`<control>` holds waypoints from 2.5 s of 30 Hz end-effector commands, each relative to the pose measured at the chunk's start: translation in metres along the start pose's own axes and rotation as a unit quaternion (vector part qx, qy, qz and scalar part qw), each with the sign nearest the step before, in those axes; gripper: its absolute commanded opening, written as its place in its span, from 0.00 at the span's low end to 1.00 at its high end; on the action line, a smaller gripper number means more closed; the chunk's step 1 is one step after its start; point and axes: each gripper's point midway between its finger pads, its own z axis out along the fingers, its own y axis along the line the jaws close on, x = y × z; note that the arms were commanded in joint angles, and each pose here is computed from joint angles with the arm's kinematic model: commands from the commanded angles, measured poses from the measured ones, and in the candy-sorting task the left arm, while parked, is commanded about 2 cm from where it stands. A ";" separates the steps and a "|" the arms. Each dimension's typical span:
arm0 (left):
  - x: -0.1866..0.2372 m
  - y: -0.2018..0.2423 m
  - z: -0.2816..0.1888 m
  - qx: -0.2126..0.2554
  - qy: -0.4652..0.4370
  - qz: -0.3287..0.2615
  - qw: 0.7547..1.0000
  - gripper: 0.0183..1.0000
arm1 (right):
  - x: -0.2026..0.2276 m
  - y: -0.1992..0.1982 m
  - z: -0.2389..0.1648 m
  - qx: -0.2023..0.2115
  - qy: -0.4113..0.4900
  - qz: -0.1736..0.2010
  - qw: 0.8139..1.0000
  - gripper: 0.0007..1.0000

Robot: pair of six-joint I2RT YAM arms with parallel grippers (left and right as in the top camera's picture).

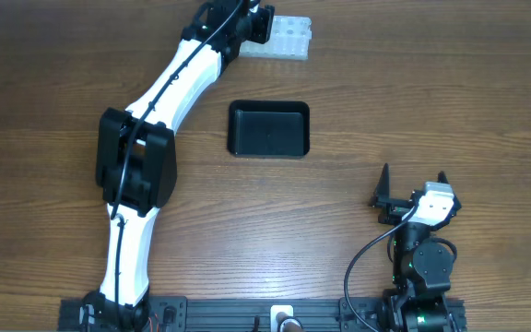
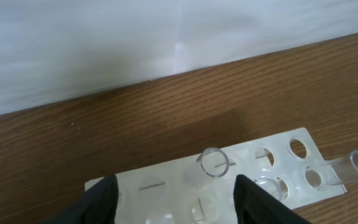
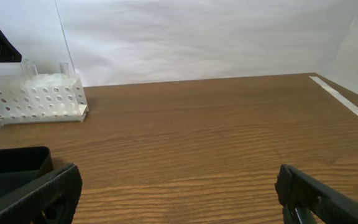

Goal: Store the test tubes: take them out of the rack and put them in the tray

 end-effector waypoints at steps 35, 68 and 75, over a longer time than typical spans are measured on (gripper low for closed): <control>-0.002 -0.007 0.030 0.019 -0.038 0.013 0.999 0.42 | 0.001 -0.002 0.000 0.003 -0.001 0.002 1.000 0.99; -0.001 -0.019 0.029 0.044 -0.038 0.015 0.998 0.14 | 0.001 -0.002 0.000 0.003 -0.001 0.002 1.000 0.99; -0.001 -0.019 0.029 0.044 -0.038 0.015 0.998 0.10 | 0.001 -0.002 0.000 0.003 -0.001 0.002 1.000 0.99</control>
